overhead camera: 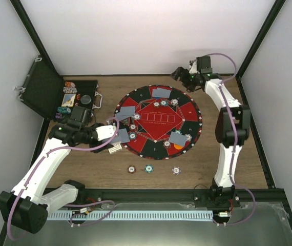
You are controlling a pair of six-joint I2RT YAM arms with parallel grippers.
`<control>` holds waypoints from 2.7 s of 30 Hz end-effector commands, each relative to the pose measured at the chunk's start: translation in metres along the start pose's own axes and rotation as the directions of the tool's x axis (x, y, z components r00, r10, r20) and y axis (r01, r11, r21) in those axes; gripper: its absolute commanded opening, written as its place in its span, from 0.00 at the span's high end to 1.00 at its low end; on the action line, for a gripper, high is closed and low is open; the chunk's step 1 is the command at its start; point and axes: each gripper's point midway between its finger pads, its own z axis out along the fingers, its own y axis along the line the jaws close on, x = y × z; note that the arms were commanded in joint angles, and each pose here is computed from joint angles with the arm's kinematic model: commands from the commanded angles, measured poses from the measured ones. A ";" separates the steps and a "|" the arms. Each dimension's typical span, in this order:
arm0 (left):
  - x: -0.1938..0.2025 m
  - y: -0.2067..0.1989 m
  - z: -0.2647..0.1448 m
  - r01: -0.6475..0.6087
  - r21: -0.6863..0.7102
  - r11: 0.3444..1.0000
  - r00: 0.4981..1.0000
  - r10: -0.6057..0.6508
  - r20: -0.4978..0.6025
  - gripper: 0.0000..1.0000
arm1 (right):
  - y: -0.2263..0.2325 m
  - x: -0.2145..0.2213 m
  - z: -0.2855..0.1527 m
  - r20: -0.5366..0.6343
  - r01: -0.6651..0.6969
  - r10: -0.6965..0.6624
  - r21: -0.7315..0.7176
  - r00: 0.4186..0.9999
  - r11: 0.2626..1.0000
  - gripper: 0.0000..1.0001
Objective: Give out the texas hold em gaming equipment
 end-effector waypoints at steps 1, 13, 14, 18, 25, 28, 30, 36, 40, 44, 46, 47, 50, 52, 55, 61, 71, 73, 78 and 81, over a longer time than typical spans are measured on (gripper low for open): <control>-0.009 0.002 -0.007 -0.009 -0.008 1.000 1.000 0.009 0.028 0.94 | 0.057 0.025 -0.045 0.055 0.064 -0.058 -0.108 0.997 0.992 0.01; -0.015 -0.002 -0.012 -0.003 0.001 1.000 0.999 0.003 0.052 0.94 | 0.184 0.281 -0.110 -0.272 0.022 -0.189 -0.519 0.943 0.855 0.00; -0.014 -0.003 -0.012 -0.002 0.003 1.000 0.999 0.001 0.051 0.94 | 0.189 0.295 -0.112 -0.289 0.017 -0.201 -0.535 0.936 0.844 0.00; -0.015 -0.005 -0.012 -0.011 0.011 1.000 0.998 0.010 0.055 0.94 | 0.208 0.336 -0.118 -0.356 -0.024 -0.232 -0.587 0.905 0.809 0.01; -0.016 -0.011 -0.016 -0.025 0.021 0.999 0.998 0.024 0.066 0.94 | 0.234 0.366 -0.112 -0.409 -0.046 -0.287 -0.638 0.866 0.769 0.05; -0.016 -0.013 -0.016 -0.032 0.025 0.999 0.997 0.030 0.071 0.94 | 0.241 0.374 -0.107 -0.425 -0.054 -0.305 -0.651 0.852 0.757 0.07; -0.018 -0.013 -0.017 -0.036 0.024 0.999 0.996 0.034 0.077 0.93 | 0.245 0.378 -0.104 -0.437 -0.063 -0.313 -0.659 0.843 0.750 0.10; -0.019 -0.017 -0.016 -0.044 0.037 0.998 0.996 0.041 0.078 0.93 | 0.256 0.389 -0.098 -0.463 -0.093 -0.333 -0.685 0.821 0.723 0.13; -0.018 -0.020 -0.015 -0.049 0.047 0.998 0.996 0.045 0.075 0.93 | 0.259 0.394 -0.092 -0.485 -0.119 -0.336 -0.691 0.807 0.713 0.15; -0.021 -0.020 -0.015 -0.051 0.049 0.997 0.996 0.047 0.080 0.93 | 0.261 0.396 -0.083 -0.500 -0.124 -0.338 -0.683 0.797 0.720 0.16; -0.022 -0.020 -0.015 -0.054 0.048 0.997 0.996 0.050 0.080 0.93 | 0.261 0.397 -0.079 -0.508 -0.126 -0.338 -0.678 0.792 0.724 0.18; -0.022 -0.019 -0.016 -0.054 0.046 0.997 0.996 0.050 0.080 0.93 | 0.261 0.397 -0.077 -0.510 -0.126 -0.335 -0.673 0.792 0.728 0.19; -0.024 -0.018 -0.018 -0.054 0.040 0.998 0.995 0.050 0.085 0.93 | 0.252 0.396 -0.070 -0.526 -0.134 -0.314 -0.649 0.790 0.749 0.24; -0.024 -0.018 -0.019 -0.057 0.033 0.998 0.995 0.054 0.084 0.93 | 0.244 0.394 -0.067 -0.532 -0.140 -0.295 -0.632 0.794 0.762 0.28; -0.022 -0.018 -0.018 -0.059 0.030 0.998 0.996 0.056 0.076 0.94 | 0.234 0.390 -0.066 -0.528 -0.136 -0.276 -0.613 0.803 0.778 0.31; -0.022 -0.017 -0.018 -0.063 0.026 0.998 0.996 0.061 0.071 0.94 | 0.210 0.384 -0.065 -0.510 -0.093 -0.261 -0.567 0.820 0.819 0.37; -0.022 -0.015 -0.017 -0.066 0.022 0.998 0.996 0.064 0.069 0.94 | 0.204 0.374 -0.081 -0.490 -0.097 -0.250 -0.578 0.835 0.810 0.52; -0.021 -0.015 -0.016 -0.066 0.023 0.998 0.996 0.064 0.068 0.94 | 0.211 0.371 -0.088 -0.482 -0.104 -0.252 -0.596 0.839 0.796 0.59; -0.018 -0.015 -0.013 -0.062 0.022 0.998 0.997 0.061 0.057 0.94 | 0.225 0.364 -0.104 -0.464 -0.119 -0.259 -0.640 0.847 0.759 0.78; -0.014 -0.014 -0.011 -0.063 0.016 0.998 0.997 0.063 0.045 0.94 | 0.228 0.360 -0.111 -0.449 -0.108 -0.264 -0.648 0.853 0.754 0.86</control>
